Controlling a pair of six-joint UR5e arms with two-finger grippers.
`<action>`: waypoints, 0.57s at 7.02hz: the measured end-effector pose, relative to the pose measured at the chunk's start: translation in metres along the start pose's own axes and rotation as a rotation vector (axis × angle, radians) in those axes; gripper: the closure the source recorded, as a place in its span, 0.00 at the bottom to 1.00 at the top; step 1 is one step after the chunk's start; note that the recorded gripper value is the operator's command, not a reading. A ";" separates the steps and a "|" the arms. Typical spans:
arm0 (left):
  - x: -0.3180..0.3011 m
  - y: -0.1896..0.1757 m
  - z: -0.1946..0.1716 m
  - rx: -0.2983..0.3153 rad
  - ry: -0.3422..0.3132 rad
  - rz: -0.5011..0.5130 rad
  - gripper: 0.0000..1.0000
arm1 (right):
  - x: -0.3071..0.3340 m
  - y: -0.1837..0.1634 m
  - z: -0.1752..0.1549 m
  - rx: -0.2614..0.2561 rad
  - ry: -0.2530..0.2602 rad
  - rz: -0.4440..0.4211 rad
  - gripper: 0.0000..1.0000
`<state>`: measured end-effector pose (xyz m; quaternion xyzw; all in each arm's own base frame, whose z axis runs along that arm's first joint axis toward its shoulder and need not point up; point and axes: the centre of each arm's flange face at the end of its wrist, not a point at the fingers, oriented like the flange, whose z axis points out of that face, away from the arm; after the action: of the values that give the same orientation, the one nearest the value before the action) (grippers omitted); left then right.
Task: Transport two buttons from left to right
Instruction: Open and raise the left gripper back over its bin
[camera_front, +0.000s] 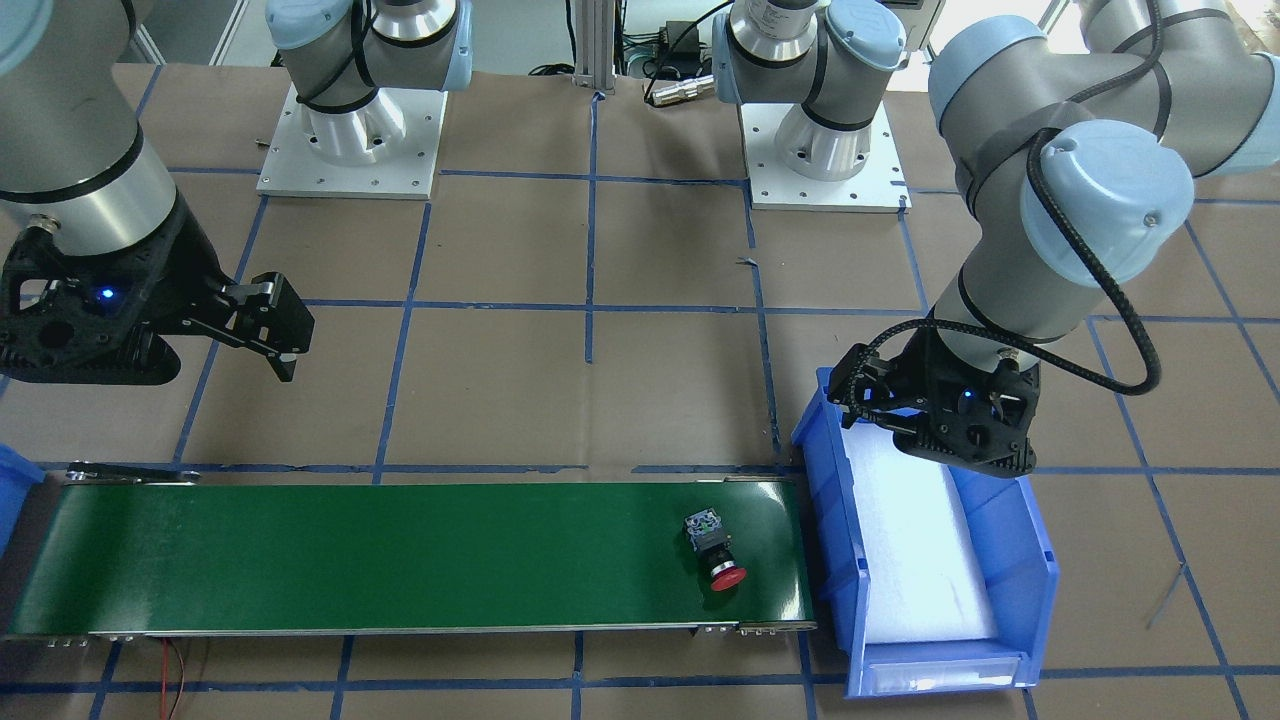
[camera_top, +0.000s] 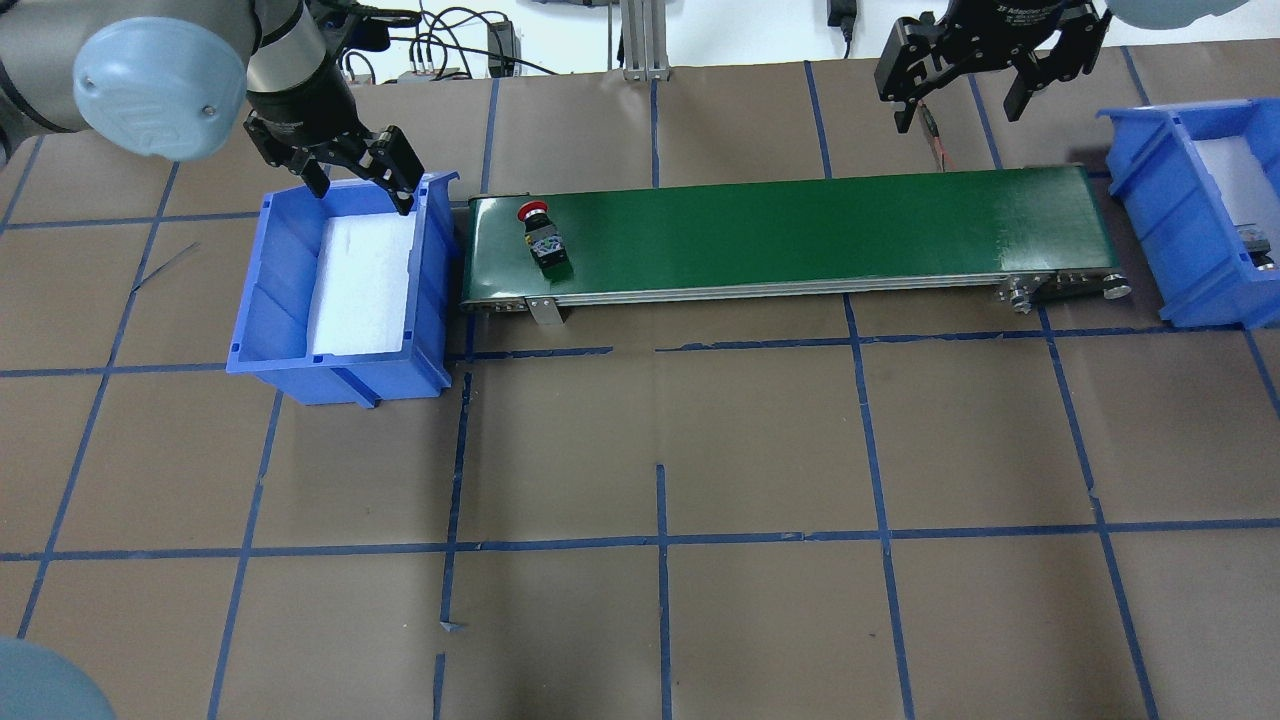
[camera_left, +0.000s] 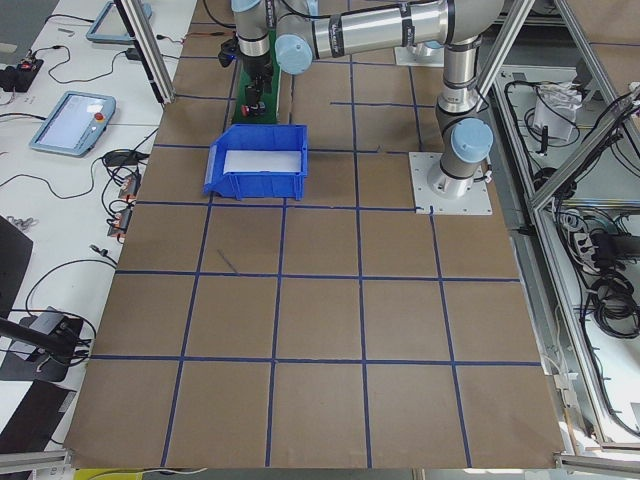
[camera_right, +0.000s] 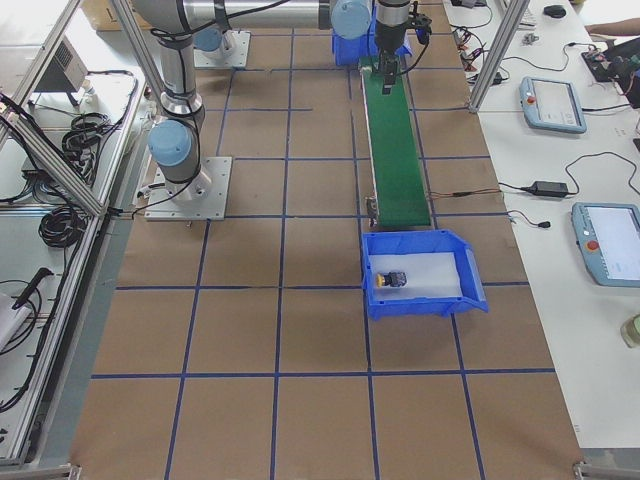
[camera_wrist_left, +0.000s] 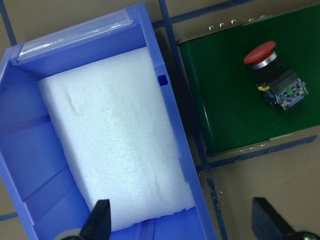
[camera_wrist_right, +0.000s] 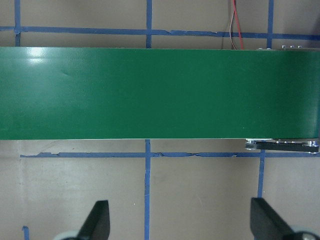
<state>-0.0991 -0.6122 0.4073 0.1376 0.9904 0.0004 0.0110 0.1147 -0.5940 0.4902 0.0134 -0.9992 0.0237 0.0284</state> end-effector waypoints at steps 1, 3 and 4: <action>0.000 0.002 -0.005 0.006 0.000 0.001 0.00 | 0.001 0.000 0.000 0.000 0.000 0.002 0.00; 0.001 0.007 -0.011 0.012 -0.003 -0.005 0.00 | 0.002 0.000 0.003 -0.004 0.000 -0.001 0.00; 0.003 0.011 -0.019 0.023 -0.009 -0.011 0.00 | 0.001 0.000 0.004 -0.008 0.000 -0.002 0.00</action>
<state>-0.0992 -0.6010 0.4262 0.1322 0.9911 -0.0115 0.0137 0.1132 -0.5937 0.4860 0.0143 -0.9993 0.0197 0.0287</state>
